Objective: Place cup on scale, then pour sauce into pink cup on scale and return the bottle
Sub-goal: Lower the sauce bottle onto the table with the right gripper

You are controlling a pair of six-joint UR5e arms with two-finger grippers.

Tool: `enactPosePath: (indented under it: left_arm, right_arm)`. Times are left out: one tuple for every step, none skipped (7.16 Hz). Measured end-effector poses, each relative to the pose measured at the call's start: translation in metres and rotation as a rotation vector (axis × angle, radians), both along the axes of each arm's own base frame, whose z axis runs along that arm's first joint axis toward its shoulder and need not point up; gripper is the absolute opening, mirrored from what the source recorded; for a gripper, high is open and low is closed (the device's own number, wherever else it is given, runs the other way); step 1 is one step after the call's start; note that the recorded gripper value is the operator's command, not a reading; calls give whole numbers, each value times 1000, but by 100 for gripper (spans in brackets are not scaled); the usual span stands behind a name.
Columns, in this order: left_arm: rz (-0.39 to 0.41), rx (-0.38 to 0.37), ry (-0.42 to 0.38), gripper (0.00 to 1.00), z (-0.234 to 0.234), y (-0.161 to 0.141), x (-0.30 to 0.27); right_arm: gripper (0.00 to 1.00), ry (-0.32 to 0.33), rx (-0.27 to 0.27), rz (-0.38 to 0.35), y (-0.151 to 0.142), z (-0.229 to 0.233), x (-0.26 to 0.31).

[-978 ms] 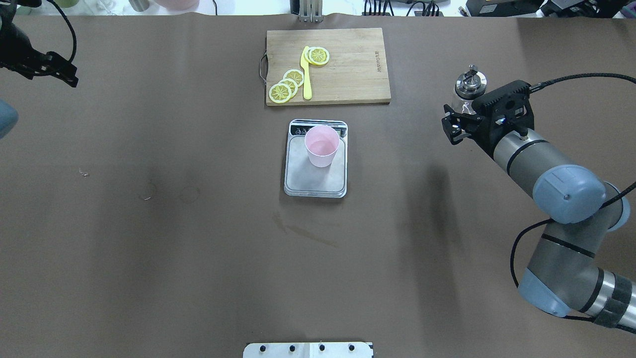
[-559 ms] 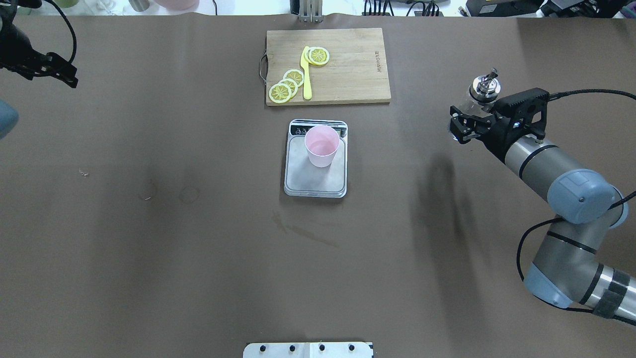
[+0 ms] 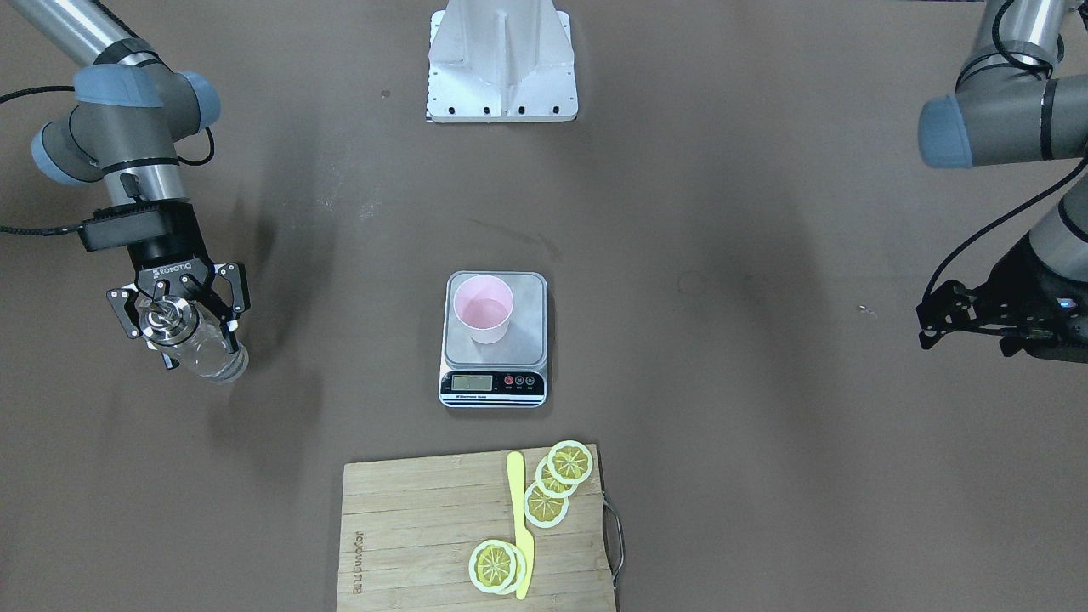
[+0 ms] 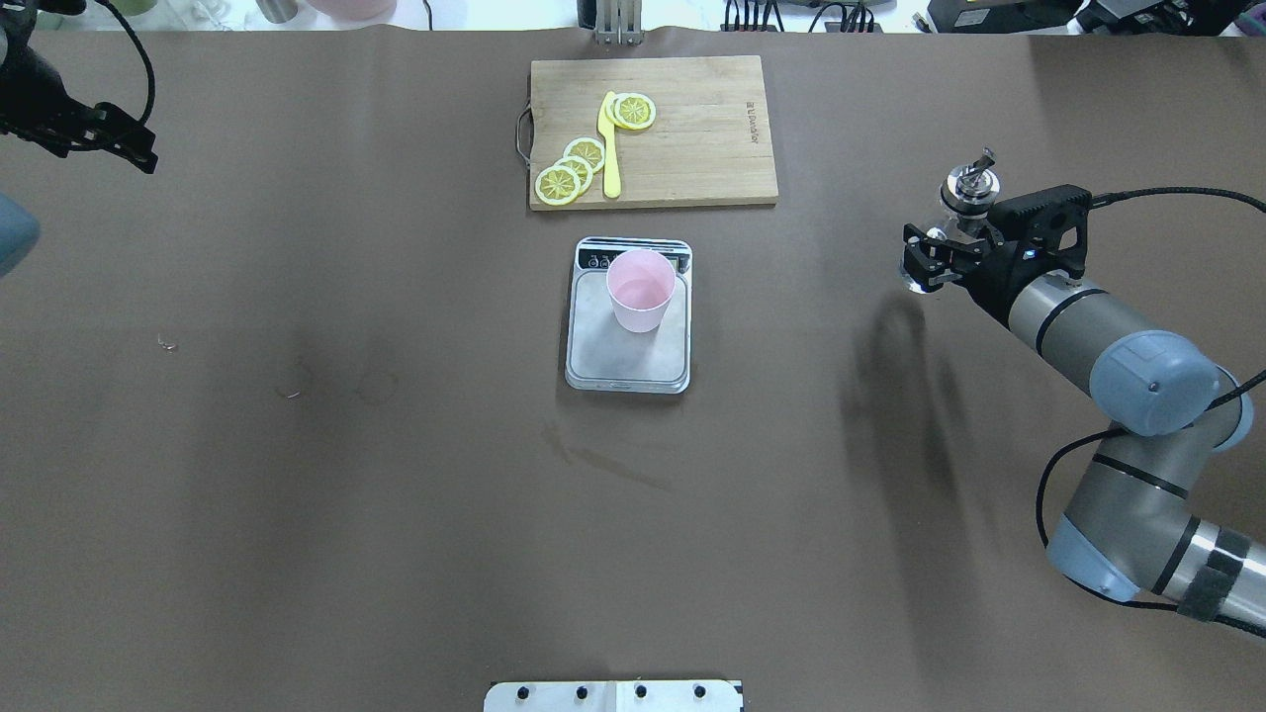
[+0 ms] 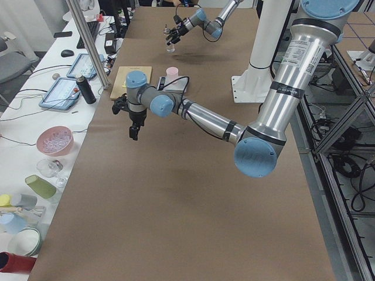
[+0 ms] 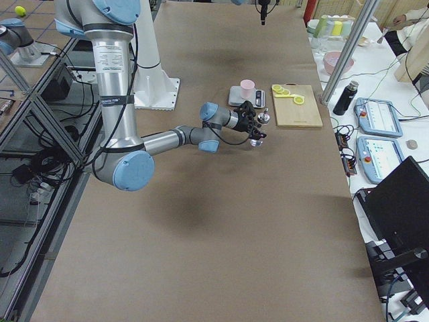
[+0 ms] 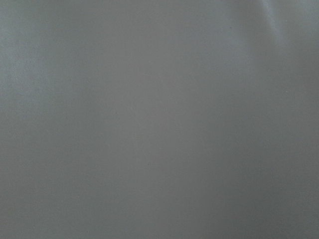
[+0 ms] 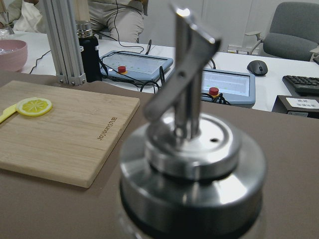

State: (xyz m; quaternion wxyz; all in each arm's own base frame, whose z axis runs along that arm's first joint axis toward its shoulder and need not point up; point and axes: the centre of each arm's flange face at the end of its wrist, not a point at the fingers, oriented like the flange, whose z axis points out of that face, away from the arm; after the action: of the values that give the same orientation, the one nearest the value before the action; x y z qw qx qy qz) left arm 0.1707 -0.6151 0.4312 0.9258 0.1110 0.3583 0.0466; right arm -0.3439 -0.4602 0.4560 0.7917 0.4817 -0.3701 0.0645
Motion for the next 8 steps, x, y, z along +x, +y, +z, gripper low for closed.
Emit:
enactPosePath:
  left_arm:
    - [0, -1, 0, 99, 0, 0, 0]
    - [0, -1, -1, 99, 0, 0, 0]
    - [1, 0, 0, 99, 0, 0, 1]
    - [1, -1, 0, 99, -1, -1, 1]
    - [1, -2, -1, 99, -1, -3, 2]
    - [1, -3, -1, 99, 0, -4, 2]
    - [1, -4, -2, 99, 0, -6, 3]
    - [1, -7, -3, 99, 0, -8, 4]
  right_arm:
    - [0, -1, -13, -5, -1, 5, -2]
    - [0, 5, -24, -8, -3, 13, -5]
    - [0, 9, -29, -10, -3, 16, -7]
    - [0, 10, -30, -12, -3, 17, -8]
    - [0, 12, -31, -13, -3, 19, -9]
    - [0, 16, -34, -15, -3, 21, -10]
    - [0, 20, -38, -16, -3, 25, -11]
    - [0, 26, -42, -16, -3, 29, -12]
